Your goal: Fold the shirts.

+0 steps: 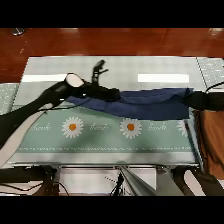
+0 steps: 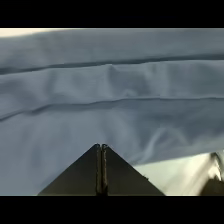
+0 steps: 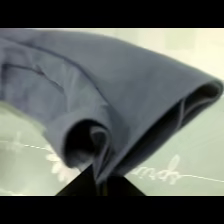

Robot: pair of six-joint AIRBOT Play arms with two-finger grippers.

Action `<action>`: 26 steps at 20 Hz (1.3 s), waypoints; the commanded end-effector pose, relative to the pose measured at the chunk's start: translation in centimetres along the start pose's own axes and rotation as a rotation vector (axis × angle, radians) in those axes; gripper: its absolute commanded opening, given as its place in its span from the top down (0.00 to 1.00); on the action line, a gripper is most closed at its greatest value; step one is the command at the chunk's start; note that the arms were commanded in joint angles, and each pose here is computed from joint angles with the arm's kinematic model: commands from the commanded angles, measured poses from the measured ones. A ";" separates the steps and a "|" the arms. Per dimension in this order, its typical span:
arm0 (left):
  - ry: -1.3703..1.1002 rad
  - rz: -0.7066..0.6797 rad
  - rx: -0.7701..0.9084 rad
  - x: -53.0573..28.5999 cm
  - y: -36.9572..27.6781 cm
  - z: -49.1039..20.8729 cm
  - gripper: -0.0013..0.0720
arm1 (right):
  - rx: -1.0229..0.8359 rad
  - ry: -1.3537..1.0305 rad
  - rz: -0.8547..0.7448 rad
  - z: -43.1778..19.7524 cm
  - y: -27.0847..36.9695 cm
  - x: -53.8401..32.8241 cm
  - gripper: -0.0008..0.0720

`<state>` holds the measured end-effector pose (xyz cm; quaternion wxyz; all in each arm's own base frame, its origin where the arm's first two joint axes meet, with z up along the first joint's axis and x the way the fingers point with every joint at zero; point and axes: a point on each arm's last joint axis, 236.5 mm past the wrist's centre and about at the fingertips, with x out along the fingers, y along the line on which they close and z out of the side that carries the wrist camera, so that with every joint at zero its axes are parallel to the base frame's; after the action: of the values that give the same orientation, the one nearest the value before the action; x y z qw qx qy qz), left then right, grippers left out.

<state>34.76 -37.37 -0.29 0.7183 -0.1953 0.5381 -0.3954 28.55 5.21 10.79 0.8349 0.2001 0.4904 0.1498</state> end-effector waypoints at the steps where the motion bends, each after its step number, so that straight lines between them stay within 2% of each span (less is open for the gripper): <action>1: 0.159 -0.052 -0.007 7.1 -3.7 -3.0 0.95 | -0.025 -0.095 0.061 -1.1 3.8 -3.0 0.96; 7: 0.332 -0.137 -0.017 13.7 -9.8 -10.3 0.95 | -0.021 -0.145 0.099 -0.2 4.8 -3.4 0.96; 11: 0.306 -0.141 -0.055 11.4 -8.2 -7.3 0.95 | -0.018 -0.164 0.100 0.2 4.9 -3.5 0.96; 14: 0.208 -0.154 -0.085 4.2 -5.2 -0.3 0.95 | -0.028 -0.176 0.143 0.5 6.2 -3.5 0.96; 17: 0.096 -0.072 -0.062 -6.0 -0.5 4.4 0.95 | -0.072 -0.165 0.266 1.0 10.3 -1.9 0.96; 22: -0.122 0.164 -0.119 -21.8 6.0 1.7 0.95 | -0.205 -0.029 0.415 2.9 19.7 5.2 0.96; 26: -0.390 0.252 -0.135 -26.8 5.8 -3.7 0.95 | -0.270 0.130 0.465 2.9 25.9 14.3 0.96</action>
<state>33.80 -16.40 10.84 0.7892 -0.2376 0.4933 -0.2783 34.24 26.72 16.35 0.7912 0.2004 0.4356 0.3795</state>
